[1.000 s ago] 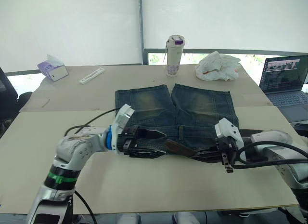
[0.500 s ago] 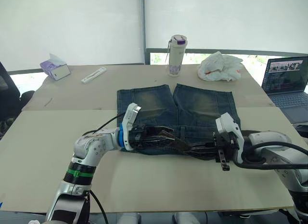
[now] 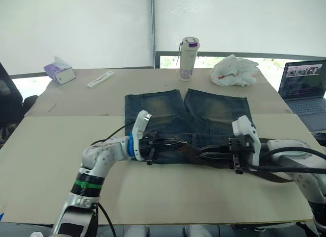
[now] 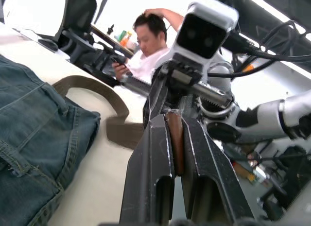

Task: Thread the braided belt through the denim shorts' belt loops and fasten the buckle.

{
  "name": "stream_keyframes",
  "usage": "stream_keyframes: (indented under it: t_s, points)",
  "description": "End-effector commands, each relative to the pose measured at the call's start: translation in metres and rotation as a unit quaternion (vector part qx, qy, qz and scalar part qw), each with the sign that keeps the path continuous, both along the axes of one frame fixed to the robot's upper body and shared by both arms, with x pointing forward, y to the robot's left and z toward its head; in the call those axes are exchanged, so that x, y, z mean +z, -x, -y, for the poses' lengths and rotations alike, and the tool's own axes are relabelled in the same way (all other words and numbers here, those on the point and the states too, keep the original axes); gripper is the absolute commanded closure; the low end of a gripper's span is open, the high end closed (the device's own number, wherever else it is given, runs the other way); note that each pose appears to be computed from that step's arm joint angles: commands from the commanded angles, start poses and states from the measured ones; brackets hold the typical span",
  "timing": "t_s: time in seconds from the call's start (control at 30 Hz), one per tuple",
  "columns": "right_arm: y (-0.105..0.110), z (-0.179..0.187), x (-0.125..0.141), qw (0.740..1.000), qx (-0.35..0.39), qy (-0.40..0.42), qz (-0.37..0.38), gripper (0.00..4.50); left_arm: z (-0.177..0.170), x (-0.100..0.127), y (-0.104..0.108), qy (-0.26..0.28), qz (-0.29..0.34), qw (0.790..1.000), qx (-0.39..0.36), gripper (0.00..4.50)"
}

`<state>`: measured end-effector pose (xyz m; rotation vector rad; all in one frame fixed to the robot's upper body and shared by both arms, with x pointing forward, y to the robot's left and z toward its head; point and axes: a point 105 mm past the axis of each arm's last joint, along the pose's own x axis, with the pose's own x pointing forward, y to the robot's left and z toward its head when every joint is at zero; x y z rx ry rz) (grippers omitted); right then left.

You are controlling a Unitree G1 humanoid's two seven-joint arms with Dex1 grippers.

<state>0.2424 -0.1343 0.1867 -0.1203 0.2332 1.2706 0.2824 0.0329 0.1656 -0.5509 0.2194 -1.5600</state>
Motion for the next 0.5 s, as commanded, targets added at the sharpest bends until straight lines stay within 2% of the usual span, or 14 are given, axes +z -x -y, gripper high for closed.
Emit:
stream_keyframes:
  t_s: [0.03,0.13,0.2,0.23,0.33,0.4,0.5]
  points:
    - [0.008,0.011,0.033,0.997,-0.032,-0.068,0.027,1.97,0.003,0.007,-0.014,0.018,-0.025,0.999,0.042,4.50]
    - [0.014,0.019,0.056,0.988,-0.068,-0.129,0.043,0.92,0.008,0.002,-0.015,0.028,-0.064,0.996,0.047,4.50]
    - [0.024,0.010,0.050,0.988,-0.061,-0.143,0.007,0.23,0.011,0.005,-0.019,0.049,-0.098,0.993,0.055,4.50]
    - [0.029,0.006,0.045,0.988,-0.059,-0.145,-0.012,0.04,0.012,0.006,-0.021,0.058,-0.112,0.990,0.058,4.50]
    - [0.034,-0.011,0.010,0.986,-0.081,-0.124,-0.080,0.04,0.015,0.015,-0.021,0.091,-0.148,0.984,0.050,4.50]
    - [0.038,-0.022,-0.010,0.978,-0.090,-0.140,-0.122,0.04,0.016,0.019,-0.020,0.103,-0.157,0.981,0.042,4.50]
    - [0.019,-0.014,-0.042,0.943,-0.190,-0.214,-0.168,0.04,0.013,0.019,-0.013,0.105,-0.168,0.980,0.026,4.50]
